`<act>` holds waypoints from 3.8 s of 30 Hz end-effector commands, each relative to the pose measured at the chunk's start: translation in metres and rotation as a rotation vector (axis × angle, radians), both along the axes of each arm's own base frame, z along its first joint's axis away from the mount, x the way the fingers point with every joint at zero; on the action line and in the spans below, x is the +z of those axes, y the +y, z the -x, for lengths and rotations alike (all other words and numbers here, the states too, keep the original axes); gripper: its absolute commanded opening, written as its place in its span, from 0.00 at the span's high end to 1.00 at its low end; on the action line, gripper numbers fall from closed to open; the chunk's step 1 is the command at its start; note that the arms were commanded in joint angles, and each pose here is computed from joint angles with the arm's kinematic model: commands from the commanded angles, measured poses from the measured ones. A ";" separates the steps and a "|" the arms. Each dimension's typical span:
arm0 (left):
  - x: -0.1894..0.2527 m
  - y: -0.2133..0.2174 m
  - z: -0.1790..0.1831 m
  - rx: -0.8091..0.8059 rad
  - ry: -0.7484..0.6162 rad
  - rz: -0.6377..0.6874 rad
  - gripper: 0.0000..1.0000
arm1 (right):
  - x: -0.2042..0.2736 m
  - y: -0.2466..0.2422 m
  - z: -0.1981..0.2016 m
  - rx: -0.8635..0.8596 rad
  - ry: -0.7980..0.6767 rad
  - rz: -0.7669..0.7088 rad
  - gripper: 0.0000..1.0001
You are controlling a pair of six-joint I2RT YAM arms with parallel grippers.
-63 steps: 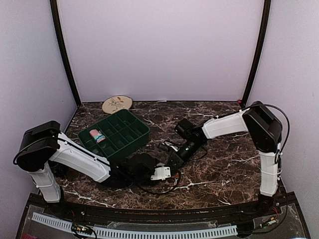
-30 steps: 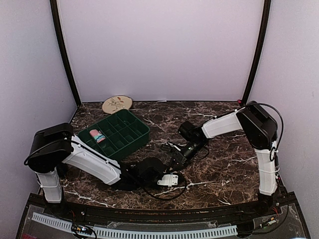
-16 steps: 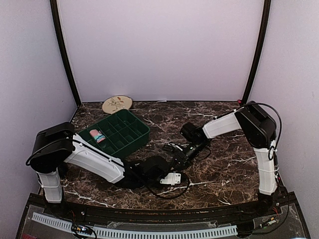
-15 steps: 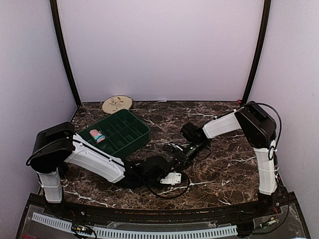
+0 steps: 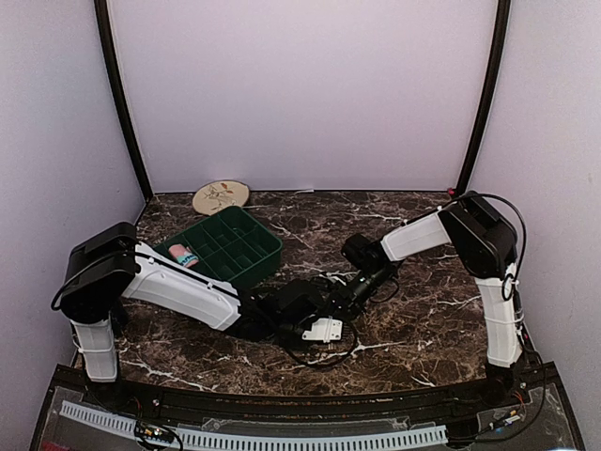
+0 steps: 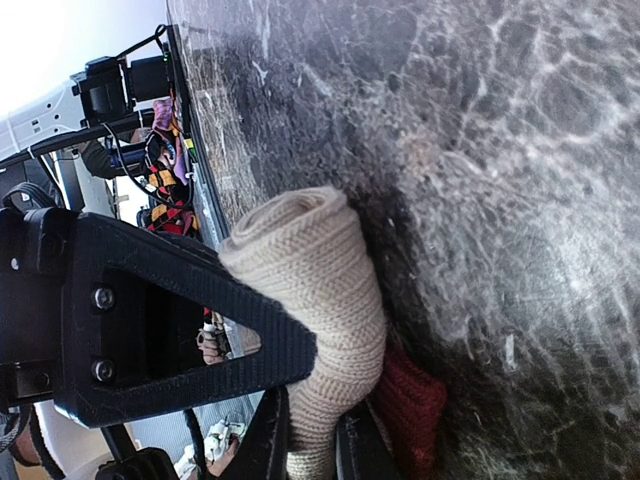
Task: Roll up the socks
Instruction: Pick up the sock from the center of the board.
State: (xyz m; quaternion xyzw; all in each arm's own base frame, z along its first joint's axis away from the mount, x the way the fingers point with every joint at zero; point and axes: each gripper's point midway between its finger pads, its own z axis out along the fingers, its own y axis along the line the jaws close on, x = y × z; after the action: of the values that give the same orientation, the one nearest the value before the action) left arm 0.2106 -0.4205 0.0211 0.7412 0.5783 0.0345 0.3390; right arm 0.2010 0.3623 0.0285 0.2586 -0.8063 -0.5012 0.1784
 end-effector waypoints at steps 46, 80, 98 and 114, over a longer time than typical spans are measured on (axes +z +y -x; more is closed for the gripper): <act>-0.100 0.043 0.081 -0.071 0.485 -0.270 1.00 | -0.008 -0.031 -0.032 -0.058 -0.303 0.264 0.45; -0.107 0.041 0.075 0.008 0.493 -0.282 0.80 | -0.050 -0.066 -0.008 -0.070 -0.265 0.395 1.00; -0.108 0.045 0.079 -0.085 0.320 -0.235 0.57 | -0.048 -0.047 0.013 -0.113 0.024 0.254 1.00; -0.146 0.055 0.133 -0.142 0.547 -0.341 0.90 | -0.038 -0.042 0.022 -0.161 0.174 0.192 1.00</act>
State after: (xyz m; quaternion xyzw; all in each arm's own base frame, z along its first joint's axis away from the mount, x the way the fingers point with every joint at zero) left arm 0.1870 -0.4576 0.0093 0.7255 0.5873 -0.0455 0.3560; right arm 0.1888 0.3219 0.0239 0.1349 -0.8281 -0.4969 0.2218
